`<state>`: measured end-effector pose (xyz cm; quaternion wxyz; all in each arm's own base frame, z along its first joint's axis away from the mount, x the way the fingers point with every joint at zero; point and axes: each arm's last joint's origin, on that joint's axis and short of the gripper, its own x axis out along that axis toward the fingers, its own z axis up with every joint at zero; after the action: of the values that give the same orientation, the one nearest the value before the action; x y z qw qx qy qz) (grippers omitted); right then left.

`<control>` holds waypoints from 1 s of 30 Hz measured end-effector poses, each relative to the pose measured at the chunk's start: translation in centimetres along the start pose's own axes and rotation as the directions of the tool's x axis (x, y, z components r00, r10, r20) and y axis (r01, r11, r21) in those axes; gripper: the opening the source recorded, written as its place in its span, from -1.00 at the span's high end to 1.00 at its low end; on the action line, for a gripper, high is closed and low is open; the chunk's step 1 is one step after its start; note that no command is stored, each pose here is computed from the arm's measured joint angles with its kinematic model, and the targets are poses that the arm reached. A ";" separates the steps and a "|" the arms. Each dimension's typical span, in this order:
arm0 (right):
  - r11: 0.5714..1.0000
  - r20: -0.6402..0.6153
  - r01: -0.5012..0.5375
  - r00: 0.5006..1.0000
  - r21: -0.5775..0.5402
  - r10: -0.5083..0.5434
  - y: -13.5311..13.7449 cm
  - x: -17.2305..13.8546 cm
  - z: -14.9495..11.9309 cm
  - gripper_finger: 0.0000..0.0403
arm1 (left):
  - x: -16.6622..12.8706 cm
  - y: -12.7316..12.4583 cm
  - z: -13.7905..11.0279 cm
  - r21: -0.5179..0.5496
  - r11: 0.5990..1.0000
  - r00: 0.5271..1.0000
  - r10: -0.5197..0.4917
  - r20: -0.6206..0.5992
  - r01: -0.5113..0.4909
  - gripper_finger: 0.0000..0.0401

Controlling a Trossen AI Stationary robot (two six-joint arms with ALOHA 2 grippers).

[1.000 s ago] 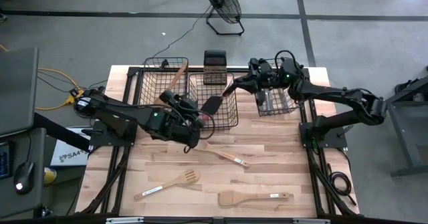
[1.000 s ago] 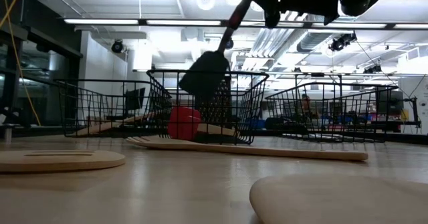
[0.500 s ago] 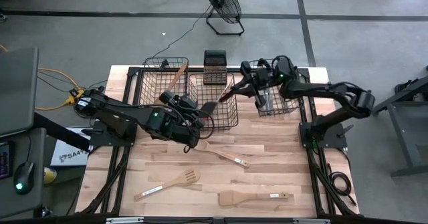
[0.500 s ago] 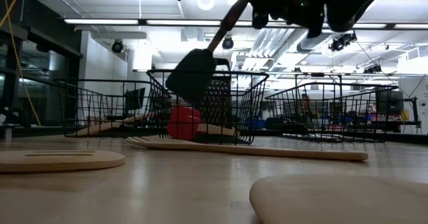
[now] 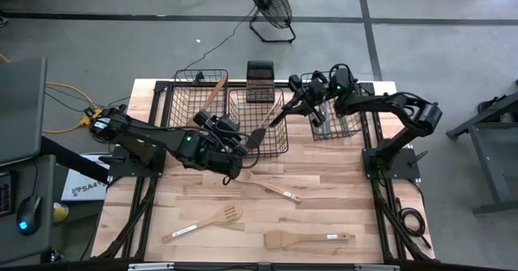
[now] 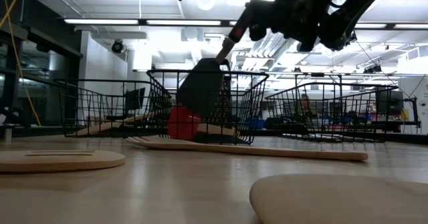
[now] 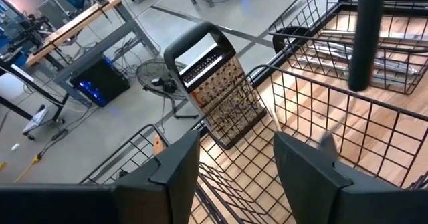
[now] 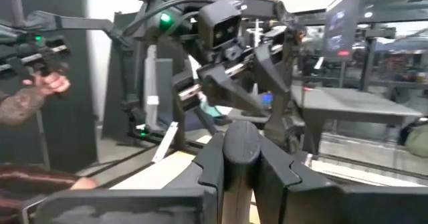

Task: Pick & Place Kitchen Items
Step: Put the black silicone spatula into the middle wire basket

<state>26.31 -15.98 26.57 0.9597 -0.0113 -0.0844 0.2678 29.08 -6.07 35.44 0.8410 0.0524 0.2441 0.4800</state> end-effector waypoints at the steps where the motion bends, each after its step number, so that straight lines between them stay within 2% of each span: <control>1: 1.000 -0.002 -0.005 1.000 0.004 0.005 0.0 0.1 -0.2 0.80 | 0.0 0.0 0.0 0.001 1.000 1.000 0.000 0.000 0.000 0.07; 8: 0.999 0.000 0.007 1.000 0.033 -0.007 -0.1 1.3 -1.8 0.80 | 0.0 0.0 0.0 0.001 1.000 1.000 0.001 0.001 -0.001 0.07; 14: 0.986 0.003 0.150 0.989 0.067 -0.150 -0.9 2.0 -3.8 0.80 | 0.0 0.0 0.0 -0.002 1.000 1.000 -0.002 0.000 0.002 0.07; 19: 0.947 -0.024 0.288 0.958 0.144 -0.287 -1.9 1.2 -4.9 0.80 | 0.0 0.0 0.0 -0.003 1.000 1.000 -0.005 -0.002 0.005 0.07; 26: 0.887 -0.075 0.403 0.915 0.224 -0.397 -2.5 0.6 -5.7 0.45 | 0.0 0.0 0.0 -0.002 1.000 1.000 -0.005 -0.003 0.005 0.07; 30: 0.856 -0.107 0.453 0.891 0.250 -0.441 -2.6 0.5 -6.1 0.36 | 0.0 0.0 0.0 -0.003 1.000 1.000 -0.005 -0.003 0.005 0.07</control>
<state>29.10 -17.86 20.82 0.9898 0.1324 -0.0255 0.0462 29.12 -6.09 35.42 0.8419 0.0500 0.2448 0.4784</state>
